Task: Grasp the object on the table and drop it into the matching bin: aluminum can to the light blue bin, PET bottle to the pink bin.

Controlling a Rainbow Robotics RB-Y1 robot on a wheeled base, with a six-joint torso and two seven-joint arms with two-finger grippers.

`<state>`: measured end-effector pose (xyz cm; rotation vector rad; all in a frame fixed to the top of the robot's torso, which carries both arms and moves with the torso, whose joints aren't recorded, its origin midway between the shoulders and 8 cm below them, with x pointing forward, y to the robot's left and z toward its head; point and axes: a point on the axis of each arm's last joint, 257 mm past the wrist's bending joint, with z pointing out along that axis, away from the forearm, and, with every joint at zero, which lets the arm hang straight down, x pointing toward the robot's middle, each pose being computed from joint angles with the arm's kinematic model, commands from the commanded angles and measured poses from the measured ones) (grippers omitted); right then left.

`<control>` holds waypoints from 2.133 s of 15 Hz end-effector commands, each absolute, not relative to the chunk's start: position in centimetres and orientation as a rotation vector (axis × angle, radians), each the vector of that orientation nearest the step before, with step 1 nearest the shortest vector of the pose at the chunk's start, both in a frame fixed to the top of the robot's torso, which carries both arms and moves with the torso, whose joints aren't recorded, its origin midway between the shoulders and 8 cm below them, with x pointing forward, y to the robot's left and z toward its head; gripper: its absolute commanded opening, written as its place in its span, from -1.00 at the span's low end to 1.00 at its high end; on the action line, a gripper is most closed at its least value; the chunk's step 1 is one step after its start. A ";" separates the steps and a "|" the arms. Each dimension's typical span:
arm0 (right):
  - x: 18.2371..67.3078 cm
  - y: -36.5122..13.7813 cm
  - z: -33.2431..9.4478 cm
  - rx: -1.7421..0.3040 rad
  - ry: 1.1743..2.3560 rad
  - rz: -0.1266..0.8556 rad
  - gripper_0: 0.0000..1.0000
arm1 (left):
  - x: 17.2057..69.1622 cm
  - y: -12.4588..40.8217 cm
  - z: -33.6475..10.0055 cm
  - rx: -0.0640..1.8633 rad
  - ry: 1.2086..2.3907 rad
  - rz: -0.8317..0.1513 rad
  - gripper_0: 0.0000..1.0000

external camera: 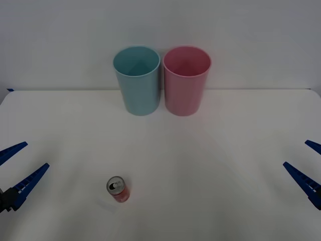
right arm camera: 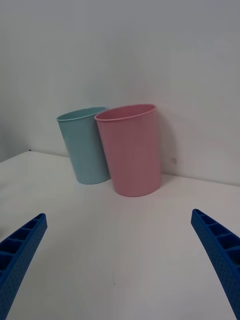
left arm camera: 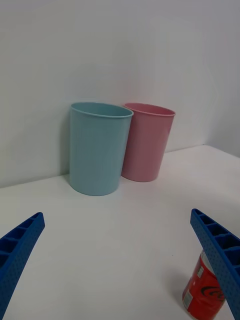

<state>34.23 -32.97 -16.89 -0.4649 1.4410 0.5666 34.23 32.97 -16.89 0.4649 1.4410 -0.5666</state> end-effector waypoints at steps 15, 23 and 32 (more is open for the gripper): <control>34.2 -33.0 -16.9 -0.465 1.441 0.567 1.00 | 31.1 37.5 -21.4 0.538 1.577 -0.480 1.00; 34.2 -33.0 -16.9 -0.465 1.441 0.567 1.00 | 29.7 37.1 -26.0 0.738 1.603 -0.505 1.00; 34.2 -33.0 -16.9 -0.465 1.441 0.567 1.00 | 28.4 31.6 -29.0 0.807 1.594 -0.651 1.00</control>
